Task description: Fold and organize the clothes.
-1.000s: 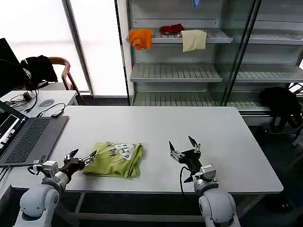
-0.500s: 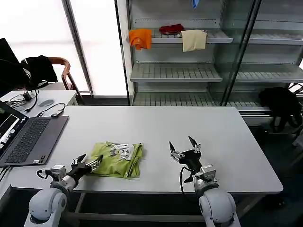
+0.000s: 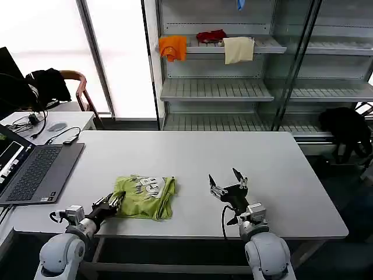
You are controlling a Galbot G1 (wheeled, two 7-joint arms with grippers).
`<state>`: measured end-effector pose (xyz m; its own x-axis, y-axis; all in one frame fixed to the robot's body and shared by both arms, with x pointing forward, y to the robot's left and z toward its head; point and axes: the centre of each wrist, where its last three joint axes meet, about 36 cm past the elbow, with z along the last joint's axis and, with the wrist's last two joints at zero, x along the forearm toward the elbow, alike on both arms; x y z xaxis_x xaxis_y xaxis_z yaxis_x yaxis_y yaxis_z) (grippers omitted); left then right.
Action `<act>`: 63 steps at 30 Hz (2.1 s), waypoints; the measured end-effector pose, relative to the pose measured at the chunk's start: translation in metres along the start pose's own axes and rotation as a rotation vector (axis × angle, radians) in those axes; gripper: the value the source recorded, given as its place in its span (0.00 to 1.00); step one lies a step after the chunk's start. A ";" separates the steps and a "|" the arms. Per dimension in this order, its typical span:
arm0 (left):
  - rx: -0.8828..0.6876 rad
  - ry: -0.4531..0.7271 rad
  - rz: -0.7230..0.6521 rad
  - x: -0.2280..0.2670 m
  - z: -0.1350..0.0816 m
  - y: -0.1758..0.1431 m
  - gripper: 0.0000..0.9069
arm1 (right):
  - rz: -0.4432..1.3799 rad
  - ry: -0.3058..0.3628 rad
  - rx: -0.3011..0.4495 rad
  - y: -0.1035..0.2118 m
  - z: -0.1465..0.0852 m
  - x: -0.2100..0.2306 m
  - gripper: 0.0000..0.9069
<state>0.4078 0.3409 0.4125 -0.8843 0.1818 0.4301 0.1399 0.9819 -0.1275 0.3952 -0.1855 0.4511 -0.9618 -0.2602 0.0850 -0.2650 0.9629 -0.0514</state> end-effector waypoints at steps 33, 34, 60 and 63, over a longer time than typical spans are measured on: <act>-0.609 -0.195 -0.345 0.073 -0.133 0.112 0.02 | -0.001 0.006 -0.022 -0.004 0.017 0.003 1.00; -0.629 -0.199 -0.350 0.076 -0.137 0.111 0.02 | 0.001 0.007 -0.023 -0.005 0.019 0.004 1.00; -0.674 -0.185 -0.057 -0.012 -0.039 -0.112 0.02 | 0.075 0.054 -0.022 -0.042 0.051 0.032 1.00; -0.656 -0.205 -0.024 -0.024 -0.037 -0.133 0.02 | 0.075 0.048 -0.022 -0.041 0.046 0.032 1.00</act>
<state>0.4273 0.2083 0.4520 -0.9479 0.2094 0.2401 0.3028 0.8263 0.4750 0.3718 -0.2367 0.4098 -0.9744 -0.1837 0.1294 -0.1900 0.9811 -0.0379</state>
